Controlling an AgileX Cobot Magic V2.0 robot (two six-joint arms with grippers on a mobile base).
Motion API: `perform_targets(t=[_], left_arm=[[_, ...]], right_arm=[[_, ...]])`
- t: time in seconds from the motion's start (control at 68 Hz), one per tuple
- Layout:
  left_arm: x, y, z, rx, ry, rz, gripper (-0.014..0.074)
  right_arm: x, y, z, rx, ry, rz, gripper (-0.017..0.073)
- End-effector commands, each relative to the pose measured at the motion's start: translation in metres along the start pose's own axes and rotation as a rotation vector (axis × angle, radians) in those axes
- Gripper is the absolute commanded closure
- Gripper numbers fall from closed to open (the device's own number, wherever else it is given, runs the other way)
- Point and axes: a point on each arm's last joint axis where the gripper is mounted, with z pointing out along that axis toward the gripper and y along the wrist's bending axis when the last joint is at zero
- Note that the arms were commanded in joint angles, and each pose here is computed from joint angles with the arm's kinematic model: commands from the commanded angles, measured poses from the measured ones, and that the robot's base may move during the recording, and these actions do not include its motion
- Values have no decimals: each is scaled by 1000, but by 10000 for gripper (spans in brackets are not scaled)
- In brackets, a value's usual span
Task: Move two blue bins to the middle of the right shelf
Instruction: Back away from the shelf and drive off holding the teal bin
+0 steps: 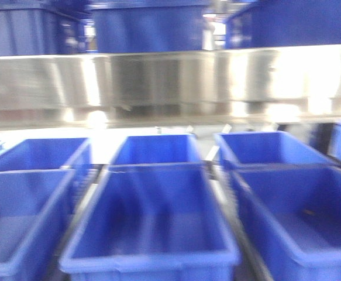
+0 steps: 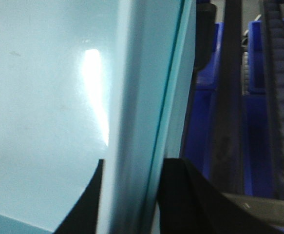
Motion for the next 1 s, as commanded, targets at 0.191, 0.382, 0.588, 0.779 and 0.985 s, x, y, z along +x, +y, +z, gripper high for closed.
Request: perform_targets(t=[0.191, 0.382, 0.588, 0.779, 0.985], left_arm=[[-7, -4, -12, 25, -79, 10, 704], [-7, -4, -12, 25, -79, 10, 704], [-7, -4, -12, 25, -79, 10, 704], [-7, -4, -12, 25, -79, 10, 704], [-7, -4, -12, 25, -79, 10, 704]], right_arm=[[-13, 2, -14, -14, -131, -16, 713], [-13, 2, -14, -14, -131, -16, 713], [-13, 2, -14, -15, -133, -16, 713], [-13, 2, -14, -15, -133, -16, 713], [-13, 2, -14, -15, -133, -16, 713]])
